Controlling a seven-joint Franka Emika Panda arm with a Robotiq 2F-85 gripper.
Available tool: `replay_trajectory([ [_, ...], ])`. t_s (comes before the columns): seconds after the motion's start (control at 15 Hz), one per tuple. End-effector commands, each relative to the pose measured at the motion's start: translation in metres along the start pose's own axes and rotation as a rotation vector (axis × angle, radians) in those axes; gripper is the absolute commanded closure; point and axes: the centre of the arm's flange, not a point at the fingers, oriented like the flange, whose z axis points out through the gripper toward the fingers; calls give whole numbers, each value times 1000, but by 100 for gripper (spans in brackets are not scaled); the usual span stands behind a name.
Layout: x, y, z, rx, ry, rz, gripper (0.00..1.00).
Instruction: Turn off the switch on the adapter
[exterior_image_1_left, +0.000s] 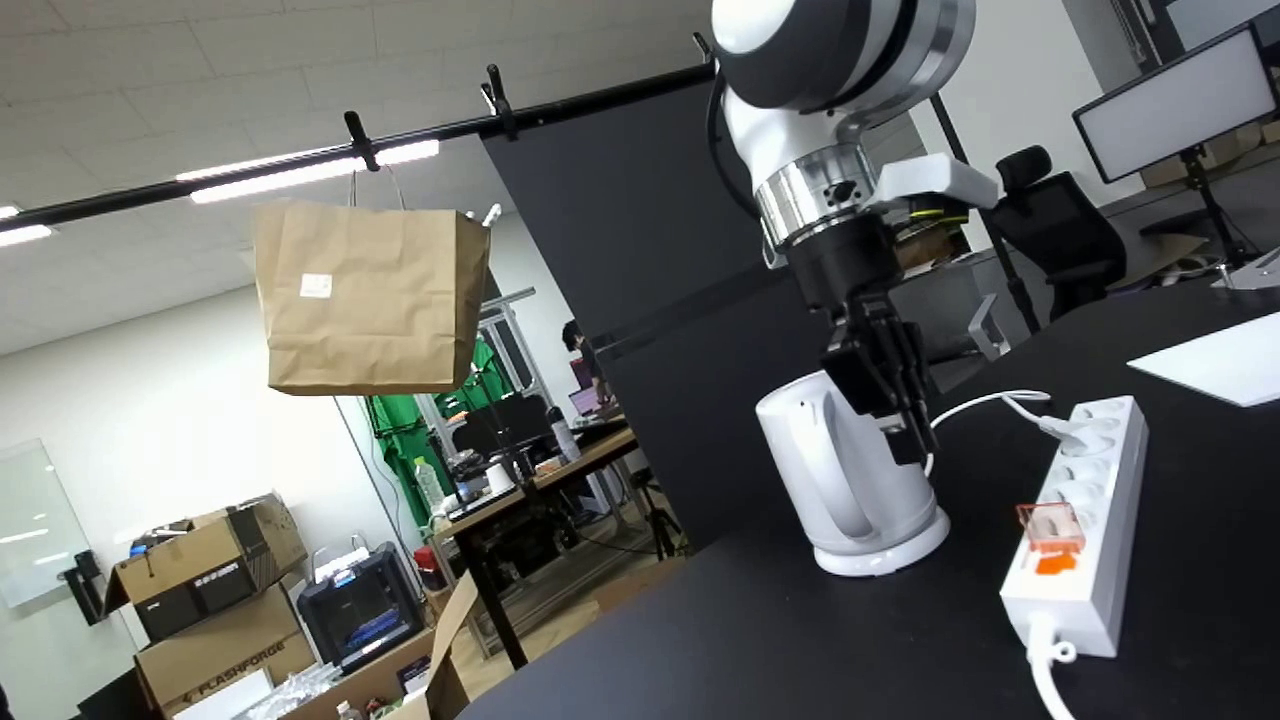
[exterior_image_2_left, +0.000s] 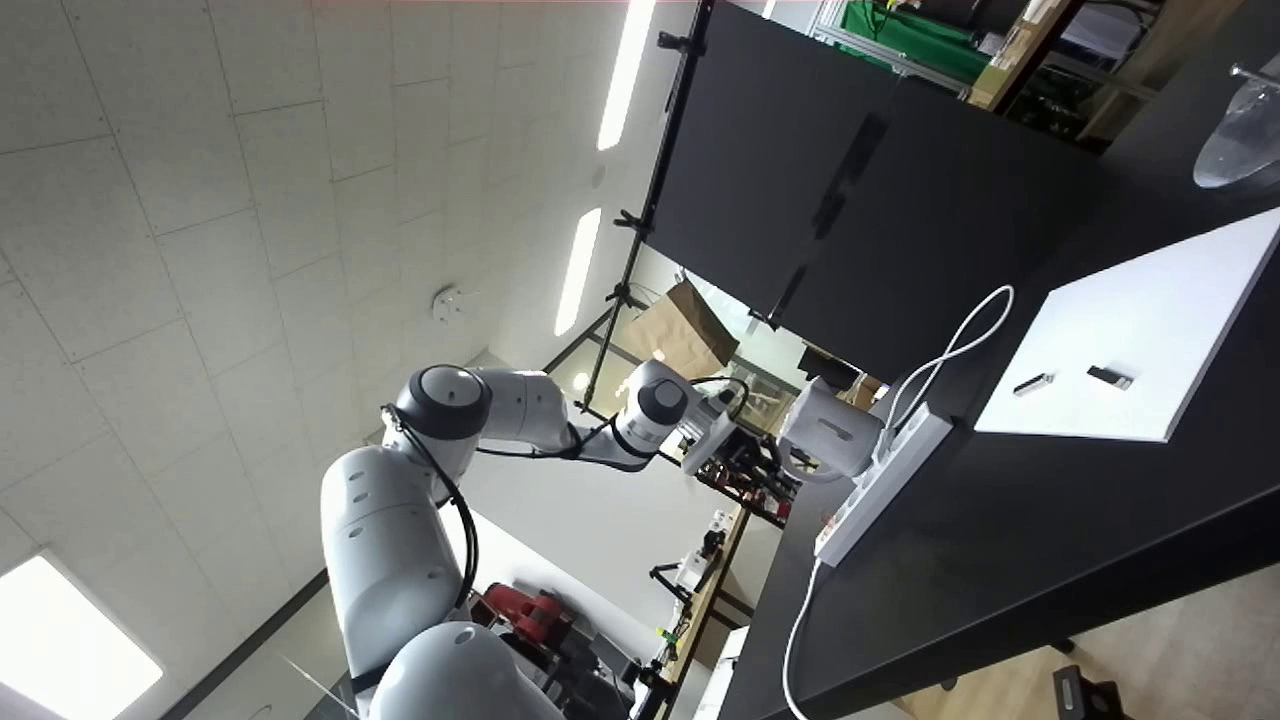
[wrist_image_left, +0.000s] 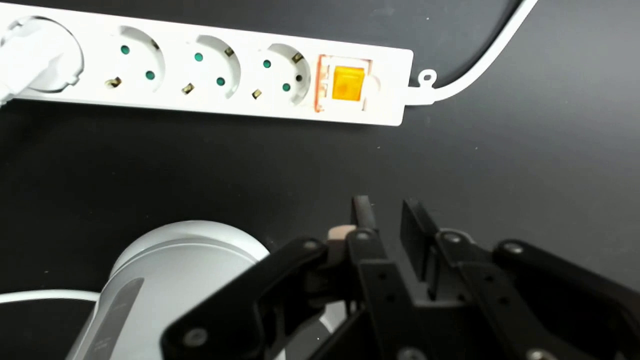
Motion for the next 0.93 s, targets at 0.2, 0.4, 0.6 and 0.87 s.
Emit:
replay_trajectory([
  [0.2,-21,-23,-13,-14,-17,-26,27],
  [0.4,-10,-20,-3,-6,-13,-29,32],
  [0.6,-10,-20,1,-5,-17,-28,13],
  [0.87,-10,-20,1,-4,-18,-28,13],
])
